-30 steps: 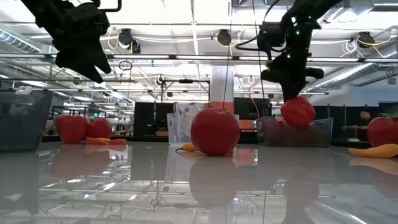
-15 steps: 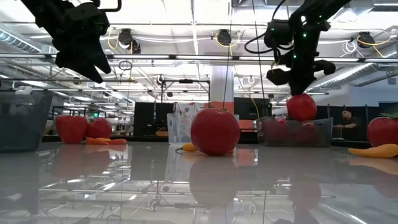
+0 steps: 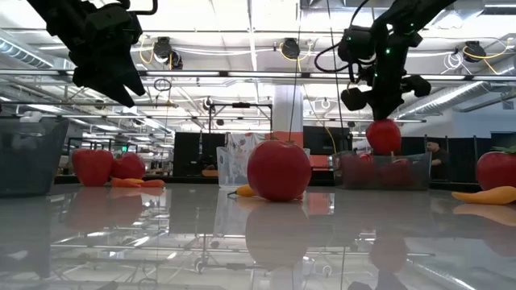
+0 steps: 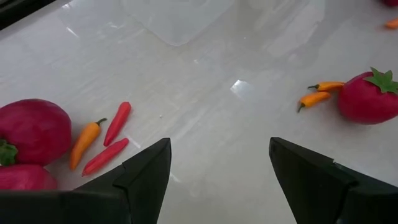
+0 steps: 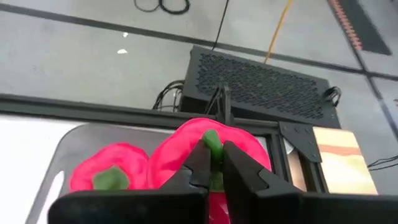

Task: Sort produce into baskets
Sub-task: Put the red bell pepper into the top gray bin

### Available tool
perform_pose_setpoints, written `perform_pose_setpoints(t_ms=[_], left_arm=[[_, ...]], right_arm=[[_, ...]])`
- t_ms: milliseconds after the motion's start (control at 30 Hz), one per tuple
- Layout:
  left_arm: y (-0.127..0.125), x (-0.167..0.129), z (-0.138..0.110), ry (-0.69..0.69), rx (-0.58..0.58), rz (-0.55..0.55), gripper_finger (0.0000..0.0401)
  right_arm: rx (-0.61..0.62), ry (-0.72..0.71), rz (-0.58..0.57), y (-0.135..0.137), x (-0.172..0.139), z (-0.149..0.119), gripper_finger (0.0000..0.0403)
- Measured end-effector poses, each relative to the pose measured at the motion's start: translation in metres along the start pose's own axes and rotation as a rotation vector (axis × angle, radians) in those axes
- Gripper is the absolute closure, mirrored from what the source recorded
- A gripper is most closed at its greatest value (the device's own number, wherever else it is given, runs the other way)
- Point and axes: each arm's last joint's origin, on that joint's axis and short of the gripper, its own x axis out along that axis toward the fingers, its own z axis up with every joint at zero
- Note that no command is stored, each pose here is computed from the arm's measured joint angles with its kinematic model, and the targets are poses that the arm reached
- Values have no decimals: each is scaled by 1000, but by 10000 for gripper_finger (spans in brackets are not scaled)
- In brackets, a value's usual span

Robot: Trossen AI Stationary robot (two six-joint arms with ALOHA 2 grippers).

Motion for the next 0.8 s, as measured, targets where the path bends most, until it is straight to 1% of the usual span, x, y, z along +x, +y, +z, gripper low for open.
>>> perform_pose_setpoints(t_ms=[100, 233, 367, 500, 700, 800], left_arm=[[0, 0, 0, -2, 0, 2, 122], [0, 0, 0, -2, -2, 2, 122], [0, 0, 0, -1, -1, 1, 122], [0, 0, 0, 4, -2, -3, 122], [0, 0, 0, 4, -3, -4, 122], [0, 0, 0, 4, -3, -4, 122]], right_arm=[[10, 9, -37, -2, 9, -11, 391], [107, -2, -57, -4, 21, -27, 391], [172, -8, -67, -5, 24, -34, 385], [213, -19, -62, -4, 24, -34, 382], [278, -56, 4, 3, 25, -28, 381], [271, -76, 22, 5, 25, -25, 381]])
